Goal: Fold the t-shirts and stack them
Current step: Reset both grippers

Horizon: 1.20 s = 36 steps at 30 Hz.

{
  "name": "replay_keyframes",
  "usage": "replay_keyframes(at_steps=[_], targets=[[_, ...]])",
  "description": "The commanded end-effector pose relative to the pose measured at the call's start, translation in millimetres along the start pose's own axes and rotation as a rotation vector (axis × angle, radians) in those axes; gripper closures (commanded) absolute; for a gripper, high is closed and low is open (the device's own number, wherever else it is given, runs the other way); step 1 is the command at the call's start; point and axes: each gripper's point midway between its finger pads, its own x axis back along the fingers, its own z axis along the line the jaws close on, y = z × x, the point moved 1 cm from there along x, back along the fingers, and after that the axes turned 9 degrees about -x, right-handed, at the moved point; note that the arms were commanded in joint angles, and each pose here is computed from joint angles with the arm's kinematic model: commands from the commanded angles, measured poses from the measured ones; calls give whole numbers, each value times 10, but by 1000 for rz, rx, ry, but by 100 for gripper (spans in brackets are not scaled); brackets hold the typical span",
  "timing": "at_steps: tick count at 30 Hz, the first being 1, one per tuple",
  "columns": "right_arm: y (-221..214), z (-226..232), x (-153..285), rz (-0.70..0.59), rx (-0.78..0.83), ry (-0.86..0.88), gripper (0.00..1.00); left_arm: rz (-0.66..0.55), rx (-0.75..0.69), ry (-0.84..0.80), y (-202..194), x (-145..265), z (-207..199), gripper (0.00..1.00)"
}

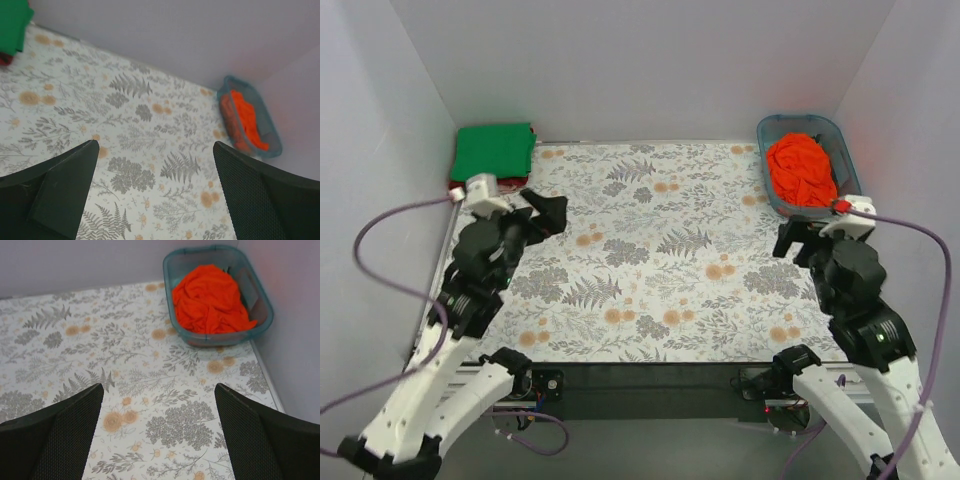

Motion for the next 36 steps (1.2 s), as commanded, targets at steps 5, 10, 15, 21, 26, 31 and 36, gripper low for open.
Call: replay_keyframes(at_steps=[5,10,15,21,26,31,36], targets=[[173,-351,417,-225,52,-19,2,-223,32,239,108,995,792,2],[166,-330,539,-328,85,66,2,-318,83,308,157,1196,994,2],[69,-330,494,-340,99,76,2,-349,108,361,63,1186,1127,2],[18,-346,436,-317,108,56,2,-364,101,411,-48,1135,1243,2],[-31,-344,391,-303,103,50,2,-378,103,472,-212,1086,1391,2],[-69,-335,361,-290,105,51,2,-383,79,462,-287,1039,1407,2],[-87,-331,337,-279,104,47,2,-368,58,447,-324,981,1381,2]])
